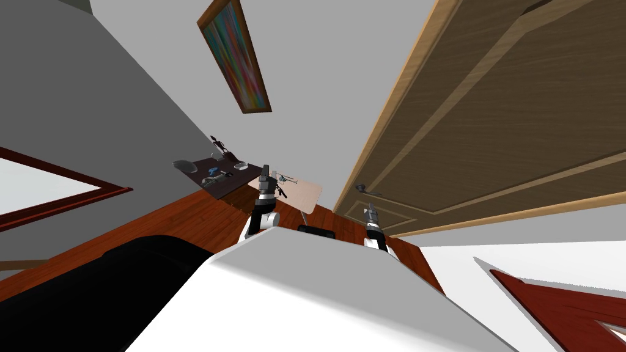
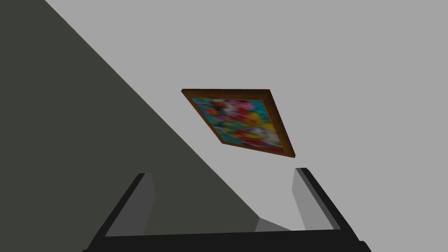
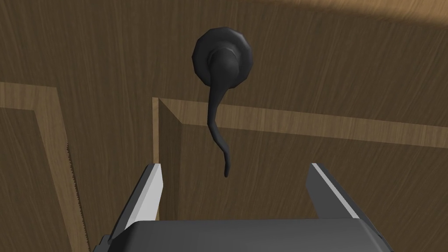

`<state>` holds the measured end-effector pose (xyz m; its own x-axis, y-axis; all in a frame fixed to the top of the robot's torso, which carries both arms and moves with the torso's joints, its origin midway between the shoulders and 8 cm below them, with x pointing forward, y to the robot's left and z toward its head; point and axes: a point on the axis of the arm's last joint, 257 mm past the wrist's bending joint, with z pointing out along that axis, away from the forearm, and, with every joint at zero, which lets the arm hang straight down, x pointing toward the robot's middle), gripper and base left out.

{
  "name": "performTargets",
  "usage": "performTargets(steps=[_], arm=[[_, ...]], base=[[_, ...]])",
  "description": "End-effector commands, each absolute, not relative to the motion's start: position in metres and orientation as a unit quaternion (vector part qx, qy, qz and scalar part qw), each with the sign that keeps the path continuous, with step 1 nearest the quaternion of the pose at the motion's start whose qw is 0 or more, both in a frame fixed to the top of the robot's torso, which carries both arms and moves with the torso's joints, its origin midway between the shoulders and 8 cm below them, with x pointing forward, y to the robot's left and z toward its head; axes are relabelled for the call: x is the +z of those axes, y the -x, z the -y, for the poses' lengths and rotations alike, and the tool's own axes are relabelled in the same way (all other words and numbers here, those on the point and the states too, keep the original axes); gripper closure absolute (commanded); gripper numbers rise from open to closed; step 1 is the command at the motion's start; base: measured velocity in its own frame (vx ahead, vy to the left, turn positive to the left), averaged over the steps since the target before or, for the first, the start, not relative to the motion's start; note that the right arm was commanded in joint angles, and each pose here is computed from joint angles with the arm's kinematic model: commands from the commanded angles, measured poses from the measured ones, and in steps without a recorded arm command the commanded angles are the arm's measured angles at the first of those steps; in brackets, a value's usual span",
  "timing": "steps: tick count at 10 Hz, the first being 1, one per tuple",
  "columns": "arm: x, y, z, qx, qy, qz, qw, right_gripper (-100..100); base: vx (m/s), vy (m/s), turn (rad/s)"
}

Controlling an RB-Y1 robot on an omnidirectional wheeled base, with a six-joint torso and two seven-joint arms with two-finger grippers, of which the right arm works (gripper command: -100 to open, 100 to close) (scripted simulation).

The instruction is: Pull the door open

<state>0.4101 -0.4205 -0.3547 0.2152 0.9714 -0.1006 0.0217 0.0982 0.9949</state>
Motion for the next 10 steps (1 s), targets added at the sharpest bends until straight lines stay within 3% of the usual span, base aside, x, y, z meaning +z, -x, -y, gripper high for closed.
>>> performTargets(steps=[1,3,10], arm=[[-0.355,-0.410,0.421,0.414,-0.528,-0.470,0.573,-100],[-0.355,-0.407,0.431,0.410,-0.532,-0.467,0.575,-100],[-0.356,-0.406,0.434,0.409,-0.533,-0.466,0.576,-100]], base=[[0.000,0.000,0.000],[0.016,-0.037,0.106],[0.001,-0.002,0.007]])
